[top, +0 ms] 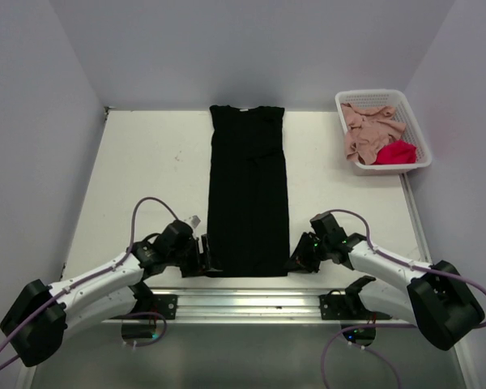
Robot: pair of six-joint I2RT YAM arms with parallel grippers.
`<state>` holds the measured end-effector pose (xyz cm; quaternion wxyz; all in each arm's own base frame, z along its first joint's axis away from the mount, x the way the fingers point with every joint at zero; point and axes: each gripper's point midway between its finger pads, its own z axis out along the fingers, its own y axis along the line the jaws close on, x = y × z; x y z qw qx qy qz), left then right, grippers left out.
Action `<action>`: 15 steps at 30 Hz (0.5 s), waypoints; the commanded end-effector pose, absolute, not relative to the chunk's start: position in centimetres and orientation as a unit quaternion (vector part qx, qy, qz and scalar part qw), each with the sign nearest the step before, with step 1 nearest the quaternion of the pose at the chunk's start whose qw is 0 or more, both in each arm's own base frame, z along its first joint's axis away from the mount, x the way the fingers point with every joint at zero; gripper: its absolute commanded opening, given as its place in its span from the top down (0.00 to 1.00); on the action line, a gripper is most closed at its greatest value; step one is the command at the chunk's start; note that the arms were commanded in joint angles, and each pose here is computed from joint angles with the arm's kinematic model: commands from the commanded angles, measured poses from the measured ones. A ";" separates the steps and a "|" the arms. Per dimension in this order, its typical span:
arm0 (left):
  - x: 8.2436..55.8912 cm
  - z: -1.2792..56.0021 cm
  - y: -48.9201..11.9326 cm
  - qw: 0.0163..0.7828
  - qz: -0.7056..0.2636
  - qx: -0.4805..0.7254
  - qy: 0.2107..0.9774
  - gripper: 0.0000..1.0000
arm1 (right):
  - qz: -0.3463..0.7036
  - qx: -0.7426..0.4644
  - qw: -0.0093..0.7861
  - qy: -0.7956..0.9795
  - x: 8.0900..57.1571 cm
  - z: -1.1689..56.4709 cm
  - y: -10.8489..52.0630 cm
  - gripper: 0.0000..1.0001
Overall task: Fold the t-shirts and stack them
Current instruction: Grab the bottom of the folded rectangular tshirt with both arms
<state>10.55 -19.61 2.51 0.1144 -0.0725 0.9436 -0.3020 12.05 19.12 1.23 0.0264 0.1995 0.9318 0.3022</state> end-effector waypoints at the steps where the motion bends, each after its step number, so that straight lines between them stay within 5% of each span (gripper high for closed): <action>1: 9.6 -0.7 -16.9 0.105 -0.226 -0.063 0.966 0.36 | 0.291 0.193 0.029 0.937 12.2 0.9 19.0 0.82; 6: 9.4 -1.4 -17.0 0.097 -0.225 -0.058 0.968 0.62 | 0.294 0.194 0.031 0.935 12.3 1.1 19.1 0.85; 10: 9.6 -1.4 -17.0 0.102 -0.224 -0.057 0.968 1.00 | 0.294 0.195 0.034 0.935 12.3 1.1 19.0 0.97; 15: 9.9 -0.8 -16.8 0.111 -0.221 -0.055 0.967 1.00 | 0.300 0.187 0.044 0.934 12.5 2.1 19.1 1.00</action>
